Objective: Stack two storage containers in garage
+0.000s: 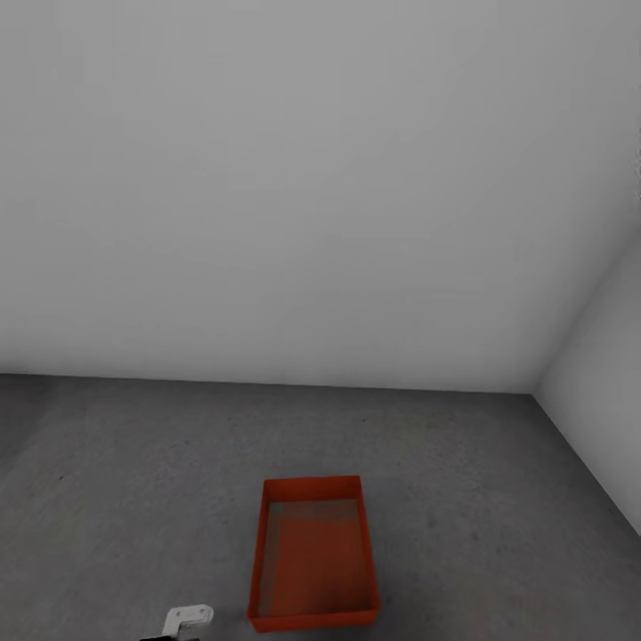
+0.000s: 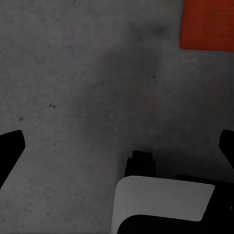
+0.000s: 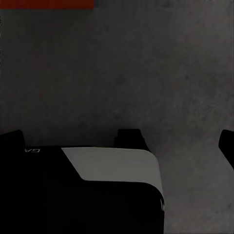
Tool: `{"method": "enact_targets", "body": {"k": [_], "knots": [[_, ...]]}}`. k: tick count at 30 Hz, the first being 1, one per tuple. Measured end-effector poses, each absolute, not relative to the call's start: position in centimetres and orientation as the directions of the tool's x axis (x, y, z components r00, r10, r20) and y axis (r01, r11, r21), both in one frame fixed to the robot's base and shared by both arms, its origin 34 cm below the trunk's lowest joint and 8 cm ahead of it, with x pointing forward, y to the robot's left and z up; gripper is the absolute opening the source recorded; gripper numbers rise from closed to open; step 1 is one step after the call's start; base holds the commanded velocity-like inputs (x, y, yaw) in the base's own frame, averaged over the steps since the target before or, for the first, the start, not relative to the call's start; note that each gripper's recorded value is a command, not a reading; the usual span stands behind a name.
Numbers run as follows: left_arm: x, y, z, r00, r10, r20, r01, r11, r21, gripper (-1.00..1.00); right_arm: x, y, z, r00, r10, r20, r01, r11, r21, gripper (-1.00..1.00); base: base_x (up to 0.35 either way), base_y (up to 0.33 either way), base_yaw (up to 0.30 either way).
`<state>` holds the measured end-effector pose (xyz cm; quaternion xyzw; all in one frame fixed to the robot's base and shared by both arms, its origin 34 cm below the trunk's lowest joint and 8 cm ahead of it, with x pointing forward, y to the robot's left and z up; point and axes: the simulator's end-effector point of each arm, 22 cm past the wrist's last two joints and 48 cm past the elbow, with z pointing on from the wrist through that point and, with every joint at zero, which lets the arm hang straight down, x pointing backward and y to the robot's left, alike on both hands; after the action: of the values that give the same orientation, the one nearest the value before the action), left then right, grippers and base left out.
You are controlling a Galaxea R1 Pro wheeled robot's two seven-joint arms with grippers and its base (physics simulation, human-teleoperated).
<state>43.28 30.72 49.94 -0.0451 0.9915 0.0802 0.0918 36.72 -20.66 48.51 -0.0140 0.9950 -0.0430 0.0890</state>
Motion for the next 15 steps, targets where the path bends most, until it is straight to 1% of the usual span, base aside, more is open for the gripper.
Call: {"method": "enact_targets", "body": {"k": [8,15], "knots": [[42.1,29.3,49.7,-0.981,-0.072,-0.178,-0.093,0.989,0.111,1.0,34.9,-20.6,48.4,-0.984,-0.032,-0.174,-0.017,0.996,-0.086,1.0,0.0,0.0,0.0],[40.8,29.2,49.5,-0.983,-0.074,-0.168,-0.09,0.992,0.092,1.0,35.1,-20.8,48.6,-0.982,-0.032,-0.188,-0.015,0.996,-0.088,1.0,0.0,0.0,0.0]]}}
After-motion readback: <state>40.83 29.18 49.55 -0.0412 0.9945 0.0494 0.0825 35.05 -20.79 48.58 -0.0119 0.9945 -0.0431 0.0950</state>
